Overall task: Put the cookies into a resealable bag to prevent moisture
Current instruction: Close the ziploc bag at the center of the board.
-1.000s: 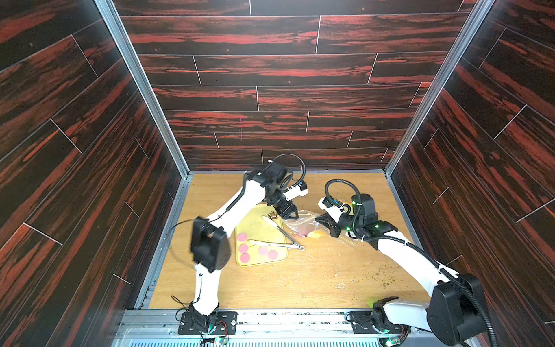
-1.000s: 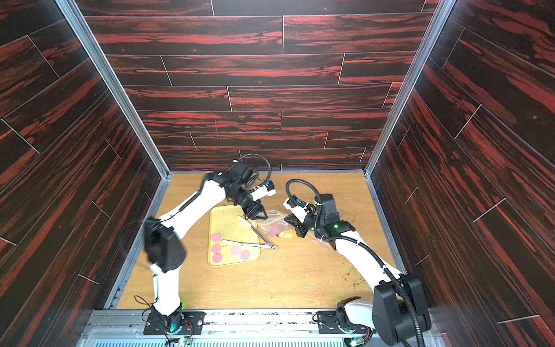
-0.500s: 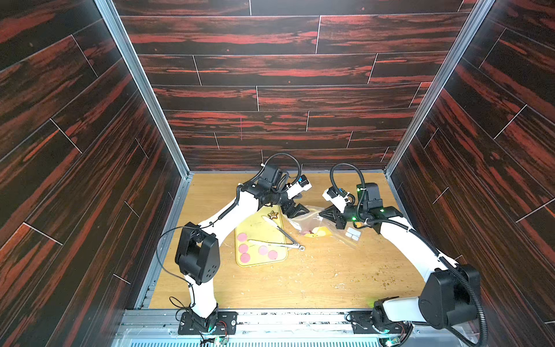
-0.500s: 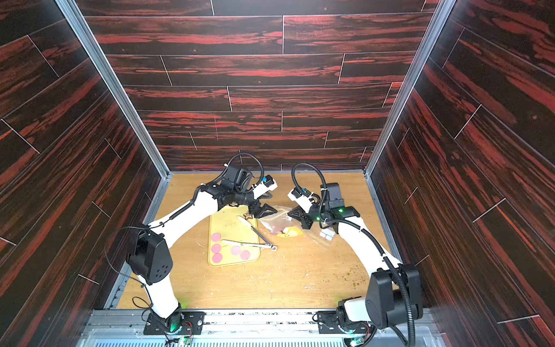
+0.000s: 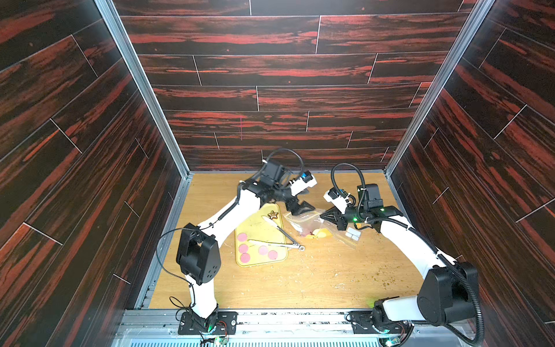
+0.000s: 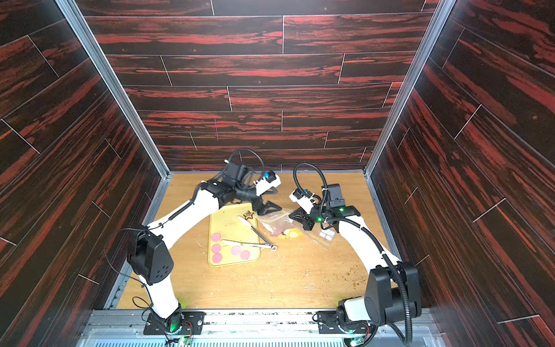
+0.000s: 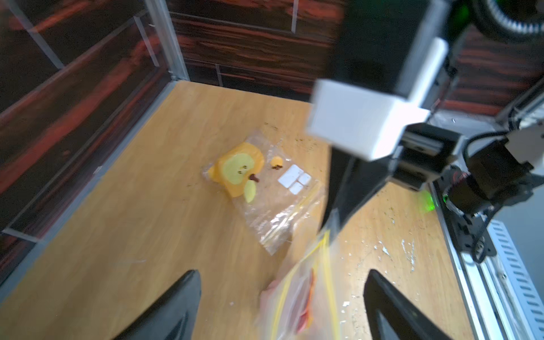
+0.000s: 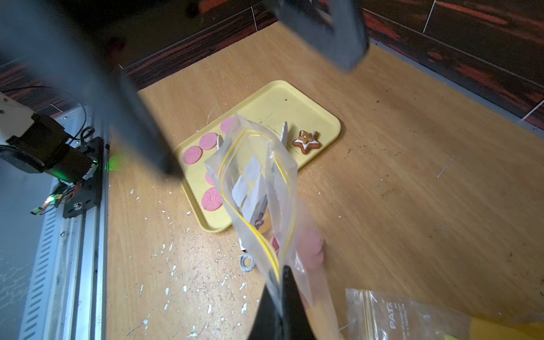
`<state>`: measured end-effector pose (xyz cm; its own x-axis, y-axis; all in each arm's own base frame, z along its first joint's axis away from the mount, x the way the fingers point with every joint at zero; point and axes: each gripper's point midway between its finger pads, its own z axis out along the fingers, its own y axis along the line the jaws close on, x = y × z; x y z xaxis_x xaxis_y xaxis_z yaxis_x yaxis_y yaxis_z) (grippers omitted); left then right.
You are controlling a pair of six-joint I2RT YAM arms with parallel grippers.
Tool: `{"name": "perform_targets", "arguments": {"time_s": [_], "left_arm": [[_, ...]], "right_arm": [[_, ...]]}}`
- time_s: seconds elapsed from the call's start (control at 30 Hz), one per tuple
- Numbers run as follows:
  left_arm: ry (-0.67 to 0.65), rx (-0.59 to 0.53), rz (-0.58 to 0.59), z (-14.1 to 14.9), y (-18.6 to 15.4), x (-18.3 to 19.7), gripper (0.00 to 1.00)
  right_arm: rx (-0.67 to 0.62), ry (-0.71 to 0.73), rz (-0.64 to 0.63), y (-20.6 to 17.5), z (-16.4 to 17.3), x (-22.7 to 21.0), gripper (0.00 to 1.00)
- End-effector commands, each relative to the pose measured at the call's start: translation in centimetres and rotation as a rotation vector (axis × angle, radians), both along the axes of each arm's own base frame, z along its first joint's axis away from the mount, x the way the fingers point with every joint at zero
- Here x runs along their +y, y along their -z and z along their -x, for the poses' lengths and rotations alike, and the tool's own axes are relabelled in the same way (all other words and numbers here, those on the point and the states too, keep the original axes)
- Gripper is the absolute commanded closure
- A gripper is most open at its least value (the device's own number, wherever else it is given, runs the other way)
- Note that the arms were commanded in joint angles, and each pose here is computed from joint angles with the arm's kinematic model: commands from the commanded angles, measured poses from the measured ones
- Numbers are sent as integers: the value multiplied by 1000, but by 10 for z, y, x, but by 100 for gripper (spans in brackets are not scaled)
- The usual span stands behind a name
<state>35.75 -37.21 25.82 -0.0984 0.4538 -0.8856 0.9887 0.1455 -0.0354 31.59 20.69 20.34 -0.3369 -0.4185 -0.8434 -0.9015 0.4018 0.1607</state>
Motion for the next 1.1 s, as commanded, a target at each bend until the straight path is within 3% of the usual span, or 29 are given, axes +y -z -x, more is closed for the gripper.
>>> {"name": "perform_targets", "arguments": {"time_s": [0.0,0.17,0.37,0.57,0.97,1.07], "left_arm": [[-8,-28,-47,-5,16,0,11],[57,-10,-83,7,32,-15,11],[28,-18,-136,-5,50,-16,16],[97,50,-100,4,46,-16,49],[139,165,-84,13,43,-13,76],[147,185,-86,15,41,-13,86]], "right_arm": [[16,-47,-29,0,7,4,100],[7,-48,-35,-3,7,4,100],[7,-56,-45,0,10,5,100],[10,-53,-48,2,8,3,100],[-4,-39,-67,2,5,-1,98],[-9,-44,-76,0,5,0,97]]}}
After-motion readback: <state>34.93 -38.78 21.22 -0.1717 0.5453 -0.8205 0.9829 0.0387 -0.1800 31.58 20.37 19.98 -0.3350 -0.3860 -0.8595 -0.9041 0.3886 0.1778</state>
